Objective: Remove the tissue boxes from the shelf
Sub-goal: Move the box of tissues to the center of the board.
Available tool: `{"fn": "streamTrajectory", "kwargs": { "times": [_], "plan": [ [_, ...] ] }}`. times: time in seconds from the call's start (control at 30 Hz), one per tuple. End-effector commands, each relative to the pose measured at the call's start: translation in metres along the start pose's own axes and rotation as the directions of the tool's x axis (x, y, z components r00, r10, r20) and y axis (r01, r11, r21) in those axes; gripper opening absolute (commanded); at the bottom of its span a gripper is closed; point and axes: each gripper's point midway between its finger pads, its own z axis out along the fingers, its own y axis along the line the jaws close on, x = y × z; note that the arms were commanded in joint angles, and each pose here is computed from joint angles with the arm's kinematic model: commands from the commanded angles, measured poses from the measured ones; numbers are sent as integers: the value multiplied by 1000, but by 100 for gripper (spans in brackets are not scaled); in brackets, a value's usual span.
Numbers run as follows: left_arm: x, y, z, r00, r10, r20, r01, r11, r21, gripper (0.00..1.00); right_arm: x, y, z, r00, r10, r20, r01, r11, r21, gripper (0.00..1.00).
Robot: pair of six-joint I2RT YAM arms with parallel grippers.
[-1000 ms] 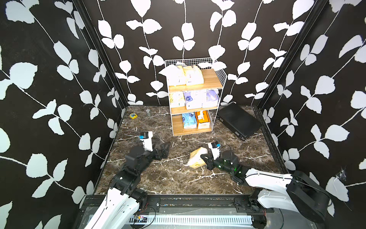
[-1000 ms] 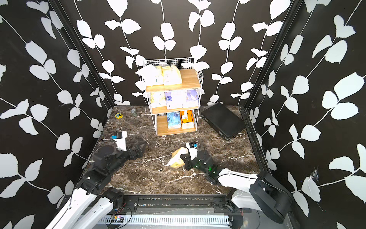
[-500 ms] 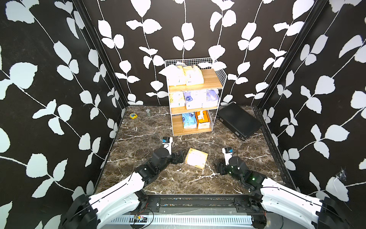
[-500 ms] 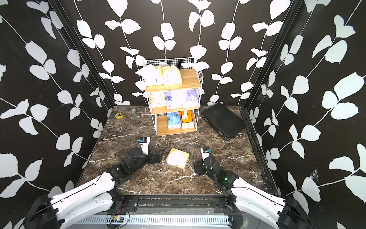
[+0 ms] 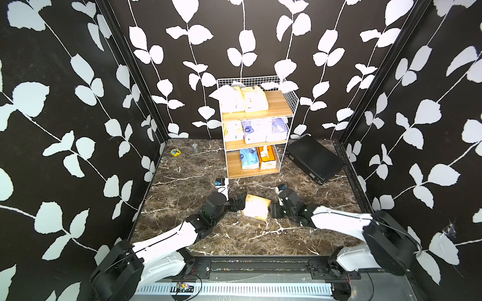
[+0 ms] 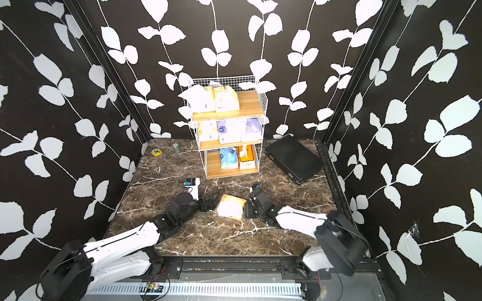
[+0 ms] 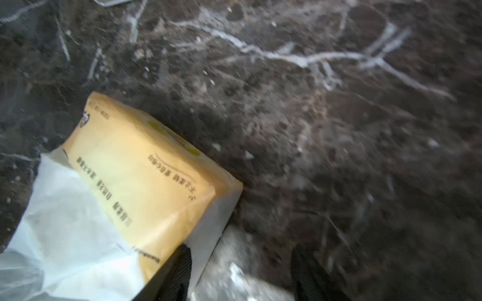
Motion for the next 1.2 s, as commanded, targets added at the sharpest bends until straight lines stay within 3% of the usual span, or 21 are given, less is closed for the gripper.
{"fn": "streamTrajectory", "kwargs": {
  "times": [0.0, 0.17, 0.37, 0.5, 0.67, 0.87, 1.17],
  "plan": [
    [-3, 21, -15, 1000, 19, 22, -17, 995, -94, 99, -31, 39, 9, 999, -9, 46, 15, 992, -127, 62],
    [-5, 38, -43, 1000, 21, 4, -20, 987, -161, 99, -41, 62, 15, 998, -13, 55, 24, 980, -196, 67],
    [12, 50, -60, 1000, -1, 5, 2, 990, -143, 99, -53, 43, -23, 995, -24, 101, 31, 997, -76, 71],
    [-3, 39, -64, 999, 46, -9, -47, 990, -136, 99, -55, 34, -54, 990, -28, 139, 34, 999, -41, 71],
    [-20, 30, -59, 997, 63, -34, -67, 984, -165, 99, -56, 30, -68, 983, 3, 182, 7, 999, -53, 69],
    [-40, 12, -52, 999, 31, 20, -29, 993, -112, 99, -48, 44, -40, 992, 26, 124, -10, 992, -122, 64],
    [-89, -6, -44, 992, 124, 28, -119, 983, -139, 99, -38, 76, 25, 999, 37, 24, -29, 963, -268, 63]
  ]
}}
